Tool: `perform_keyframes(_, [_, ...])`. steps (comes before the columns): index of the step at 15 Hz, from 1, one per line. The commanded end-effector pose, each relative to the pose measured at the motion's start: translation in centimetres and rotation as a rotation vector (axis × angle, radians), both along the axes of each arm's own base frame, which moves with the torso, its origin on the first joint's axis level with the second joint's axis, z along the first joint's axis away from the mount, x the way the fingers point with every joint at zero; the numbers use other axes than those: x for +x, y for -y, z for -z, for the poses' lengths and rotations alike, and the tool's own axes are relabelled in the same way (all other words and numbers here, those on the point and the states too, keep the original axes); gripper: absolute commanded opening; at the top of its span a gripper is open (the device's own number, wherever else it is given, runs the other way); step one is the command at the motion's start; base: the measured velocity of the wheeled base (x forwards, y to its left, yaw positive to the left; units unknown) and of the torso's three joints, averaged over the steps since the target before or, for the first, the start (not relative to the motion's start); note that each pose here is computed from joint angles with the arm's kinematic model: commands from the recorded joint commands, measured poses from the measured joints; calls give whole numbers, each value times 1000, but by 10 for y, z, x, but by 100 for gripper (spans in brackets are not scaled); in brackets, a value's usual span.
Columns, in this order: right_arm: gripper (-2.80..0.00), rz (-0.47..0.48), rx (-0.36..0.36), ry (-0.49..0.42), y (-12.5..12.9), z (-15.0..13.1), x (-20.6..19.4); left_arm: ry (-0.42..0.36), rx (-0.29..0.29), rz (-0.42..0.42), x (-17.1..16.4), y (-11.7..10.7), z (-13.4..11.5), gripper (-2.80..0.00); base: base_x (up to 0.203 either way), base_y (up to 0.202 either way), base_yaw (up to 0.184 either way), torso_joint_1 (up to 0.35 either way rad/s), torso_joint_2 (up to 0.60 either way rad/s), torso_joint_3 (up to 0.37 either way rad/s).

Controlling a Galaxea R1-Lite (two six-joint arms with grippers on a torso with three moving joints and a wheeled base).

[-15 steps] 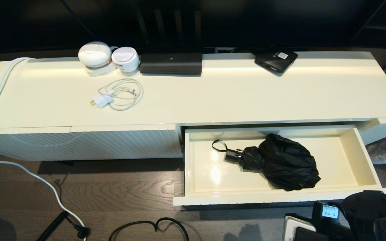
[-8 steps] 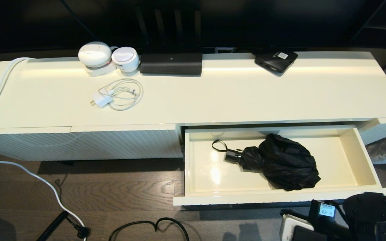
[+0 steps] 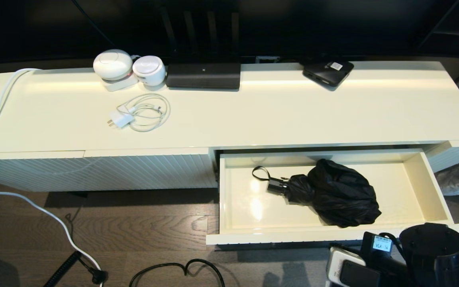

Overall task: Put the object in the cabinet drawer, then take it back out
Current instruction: Close the drawer

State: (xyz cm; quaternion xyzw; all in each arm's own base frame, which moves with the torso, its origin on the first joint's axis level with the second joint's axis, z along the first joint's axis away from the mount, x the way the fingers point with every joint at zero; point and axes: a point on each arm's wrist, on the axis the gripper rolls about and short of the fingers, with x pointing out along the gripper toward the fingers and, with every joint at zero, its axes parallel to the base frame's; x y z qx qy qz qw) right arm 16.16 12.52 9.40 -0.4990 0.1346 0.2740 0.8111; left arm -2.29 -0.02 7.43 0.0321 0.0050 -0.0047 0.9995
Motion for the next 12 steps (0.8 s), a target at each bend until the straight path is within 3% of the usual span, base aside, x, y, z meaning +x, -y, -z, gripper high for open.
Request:
perform_keyframes(1, [-280, 4, -2, 5, -1, 0, 3, -2, 0, 0, 0, 0, 0, 0, 0, 0, 0, 0, 0, 0])
perform_keyframes(12, [-280, 3, 56, 75, -12, 1, 23, -2, 0, 0, 0, 0, 0, 0, 0, 0, 0, 0, 0, 0])
